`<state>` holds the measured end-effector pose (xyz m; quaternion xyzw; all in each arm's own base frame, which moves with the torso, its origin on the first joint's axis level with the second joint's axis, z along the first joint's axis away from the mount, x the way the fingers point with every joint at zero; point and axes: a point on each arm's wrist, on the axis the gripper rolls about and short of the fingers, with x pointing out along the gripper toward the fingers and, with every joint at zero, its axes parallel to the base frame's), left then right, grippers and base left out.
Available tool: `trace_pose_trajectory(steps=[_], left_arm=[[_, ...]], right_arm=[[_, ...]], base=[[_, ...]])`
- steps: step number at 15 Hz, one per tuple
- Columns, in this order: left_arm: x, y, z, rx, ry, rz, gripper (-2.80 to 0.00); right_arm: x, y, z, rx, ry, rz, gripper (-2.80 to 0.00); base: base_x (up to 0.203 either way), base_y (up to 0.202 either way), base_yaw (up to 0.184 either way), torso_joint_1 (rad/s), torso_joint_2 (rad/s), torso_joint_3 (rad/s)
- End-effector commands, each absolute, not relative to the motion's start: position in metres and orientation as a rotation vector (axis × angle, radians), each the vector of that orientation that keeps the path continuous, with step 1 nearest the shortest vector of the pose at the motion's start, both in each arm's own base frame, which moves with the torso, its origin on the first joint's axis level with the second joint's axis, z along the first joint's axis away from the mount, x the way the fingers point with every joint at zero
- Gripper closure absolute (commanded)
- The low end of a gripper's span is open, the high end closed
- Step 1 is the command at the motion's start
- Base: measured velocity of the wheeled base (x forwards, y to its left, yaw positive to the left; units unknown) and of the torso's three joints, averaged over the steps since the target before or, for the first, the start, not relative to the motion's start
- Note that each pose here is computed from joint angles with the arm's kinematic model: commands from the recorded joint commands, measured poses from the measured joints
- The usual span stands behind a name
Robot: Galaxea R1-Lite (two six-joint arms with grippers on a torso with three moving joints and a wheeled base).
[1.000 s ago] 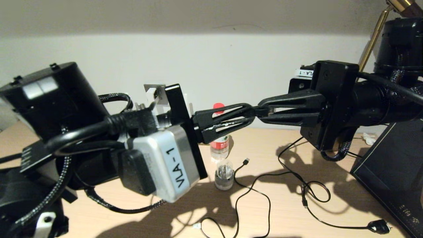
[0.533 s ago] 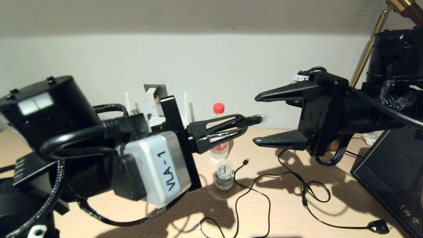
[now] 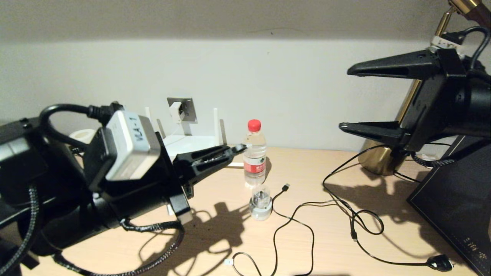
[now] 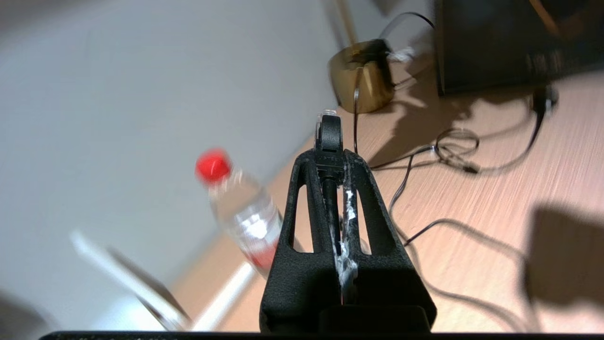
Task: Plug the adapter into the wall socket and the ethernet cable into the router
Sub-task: Align cable and router interface
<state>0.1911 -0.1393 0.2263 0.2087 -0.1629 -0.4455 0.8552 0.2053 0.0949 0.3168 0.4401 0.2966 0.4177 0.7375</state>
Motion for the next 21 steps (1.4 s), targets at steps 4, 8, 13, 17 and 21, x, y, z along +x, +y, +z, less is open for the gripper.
trace_pose_trajectory(steps=[4,8,13,17,21], left_arm=[[0.22,-0.114,0.225,0.006,0.033,-0.753,0.0],[0.226,-0.094,0.213,-0.121,0.178,-0.577,0.0],[0.218,-0.076,0.175,-0.129,0.309,-0.395,0.0],[0.228,-0.074,0.161,-0.145,0.359,-0.285,0.0],[0.251,-0.074,0.145,-0.152,0.356,-0.199,0.0]], right_arm=[[0.13,0.051,0.308,0.483,0.297,0.554,0.0],[0.063,0.024,0.289,0.401,0.199,0.396,0.0],[0.004,-0.004,0.259,0.211,-0.038,-0.108,0.0],[-0.04,0.001,0.226,0.08,-0.176,-0.131,0.0],[-0.015,0.001,0.177,-0.019,-0.083,-0.095,0.0]], base=[[0.0,0.0,0.0,0.0,0.0,0.0],[0.0,0.0,0.0,0.0,0.0,0.0],[0.0,0.0,0.0,0.0,0.0,0.0],[0.0,0.0,0.0,0.0,0.0,0.0],[0.0,0.0,0.0,0.0,0.0,0.0]])
